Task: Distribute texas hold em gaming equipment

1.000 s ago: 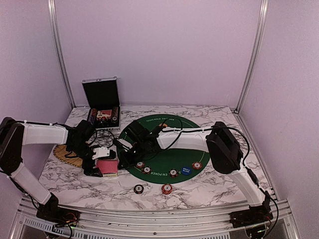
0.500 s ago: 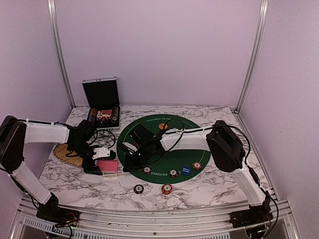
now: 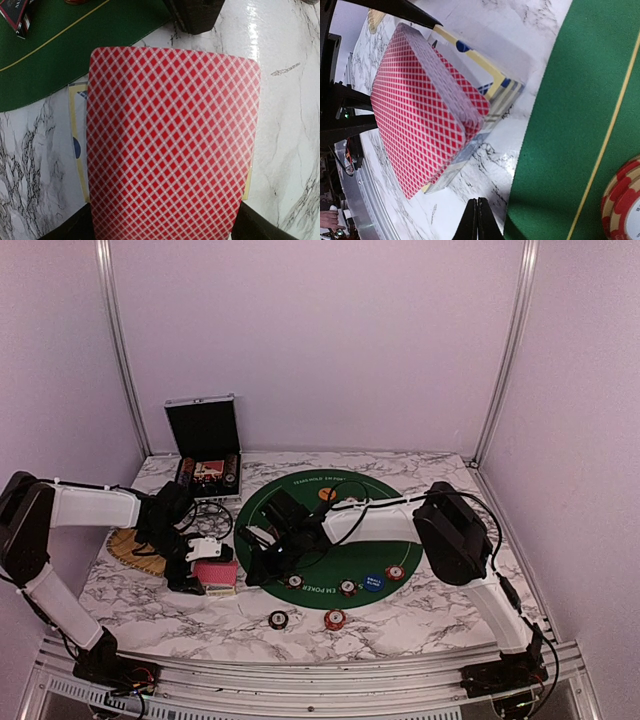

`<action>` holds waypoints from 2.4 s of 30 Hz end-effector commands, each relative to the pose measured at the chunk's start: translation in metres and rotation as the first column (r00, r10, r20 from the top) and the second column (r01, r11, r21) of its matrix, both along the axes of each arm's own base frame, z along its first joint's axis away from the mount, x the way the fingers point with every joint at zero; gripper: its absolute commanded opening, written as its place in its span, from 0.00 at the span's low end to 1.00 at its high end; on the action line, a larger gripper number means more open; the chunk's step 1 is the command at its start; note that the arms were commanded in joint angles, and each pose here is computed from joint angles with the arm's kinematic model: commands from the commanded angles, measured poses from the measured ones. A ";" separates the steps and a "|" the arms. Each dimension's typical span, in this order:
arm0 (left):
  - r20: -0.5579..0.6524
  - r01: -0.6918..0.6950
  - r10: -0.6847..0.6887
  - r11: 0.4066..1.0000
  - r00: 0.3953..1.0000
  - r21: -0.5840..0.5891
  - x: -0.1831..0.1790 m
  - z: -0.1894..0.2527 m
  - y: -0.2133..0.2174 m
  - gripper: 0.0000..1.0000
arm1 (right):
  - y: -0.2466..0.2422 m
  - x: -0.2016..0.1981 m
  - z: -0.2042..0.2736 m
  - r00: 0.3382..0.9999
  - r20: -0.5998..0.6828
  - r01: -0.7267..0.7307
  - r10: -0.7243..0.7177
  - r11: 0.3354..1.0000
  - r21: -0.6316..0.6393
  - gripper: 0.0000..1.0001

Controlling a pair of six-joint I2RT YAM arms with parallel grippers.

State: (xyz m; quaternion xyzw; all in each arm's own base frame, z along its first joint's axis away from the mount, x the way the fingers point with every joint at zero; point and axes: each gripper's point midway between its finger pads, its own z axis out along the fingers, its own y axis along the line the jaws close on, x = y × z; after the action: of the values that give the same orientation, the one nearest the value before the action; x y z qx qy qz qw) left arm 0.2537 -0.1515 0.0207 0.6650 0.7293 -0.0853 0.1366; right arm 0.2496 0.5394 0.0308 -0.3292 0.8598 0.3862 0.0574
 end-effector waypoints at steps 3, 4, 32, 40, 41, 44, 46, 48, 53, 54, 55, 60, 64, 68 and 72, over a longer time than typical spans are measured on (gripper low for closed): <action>-0.027 0.011 -0.011 1.000 1.000 0.000 -0.001 0.000 -0.004 0.90 | 0.013 0.008 0.029 1.000 0.017 -0.006 0.005 0.997 0.076 0.02; -0.028 0.010 -0.010 1.000 1.000 -0.002 0.000 0.000 -0.005 0.88 | 0.014 0.007 0.028 1.000 0.016 -0.008 0.007 0.997 0.074 0.02; -0.021 -0.018 0.017 0.999 1.000 -0.029 -0.003 0.000 -0.008 0.36 | -0.012 0.010 0.034 0.999 0.010 0.047 -0.048 0.995 0.084 0.01; -0.006 -0.032 0.032 0.997 0.999 -0.067 -0.001 0.009 -0.010 0.23 | -0.016 0.012 0.036 0.998 0.008 0.055 -0.056 0.995 0.088 0.01; -0.002 -0.032 0.031 0.997 1.000 -0.068 0.000 0.011 -0.010 0.21 | -0.016 0.012 0.036 0.998 0.007 0.057 -0.058 0.994 0.089 0.01; 0.003 -0.029 0.030 0.997 1.000 -0.072 0.000 0.012 -0.010 0.17 | -0.017 0.012 0.036 0.998 0.004 0.059 -0.060 0.994 0.091 0.01; 0.005 -0.031 0.031 0.997 0.999 -0.077 0.000 0.014 -0.010 0.15 | -0.017 0.012 0.036 0.998 0.003 0.058 -0.059 0.994 0.090 0.01; 0.004 -0.033 0.034 0.996 0.999 -0.084 0.000 0.014 -0.010 0.13 | -0.018 0.012 0.035 0.998 0.001 0.060 -0.060 0.994 0.089 0.01; -0.002 -0.045 0.045 0.994 0.999 -0.103 0.001 0.017 -0.010 0.09 | -0.020 0.013 0.035 0.998 0.000 0.062 -0.063 0.994 0.086 0.01; 0.001 -0.047 0.047 0.993 0.999 -0.109 0.001 0.018 -0.011 0.08 | -0.021 0.013 0.035 0.998 -0.001 0.064 -0.065 0.994 0.086 0.01; 0.002 -0.048 0.048 0.992 0.999 -0.114 0.001 0.020 -0.012 0.08 | -0.021 0.013 0.036 0.998 -0.003 0.065 -0.065 0.994 0.087 0.01; 0.010 -0.047 0.049 0.990 0.999 -0.132 0.003 0.030 -0.014 0.06 | -0.021 0.016 0.043 0.997 -0.008 0.074 -0.074 0.991 0.110 0.05; 0.009 -0.045 0.047 0.991 0.999 -0.129 0.003 0.034 -0.014 0.05 | -0.021 0.018 0.050 0.996 -0.015 0.084 -0.083 0.987 0.138 0.22; 0.012 -0.047 0.049 0.990 0.999 -0.131 0.005 0.037 -0.015 0.04 | -0.024 0.021 0.062 0.995 -0.034 0.101 -0.097 0.976 0.193 0.45; 0.013 -0.055 0.058 0.987 0.998 -0.149 0.008 0.043 -0.018 0.03 | -0.026 0.022 0.079 0.993 -0.055 0.117 -0.106 0.958 0.262 0.57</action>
State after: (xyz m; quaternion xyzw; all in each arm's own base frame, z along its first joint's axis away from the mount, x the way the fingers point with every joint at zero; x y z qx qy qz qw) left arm 0.2535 -0.1600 0.0395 0.6400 0.7416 -0.1157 0.1642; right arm 0.2609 0.5060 0.0615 -0.2678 0.8527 0.4430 0.0696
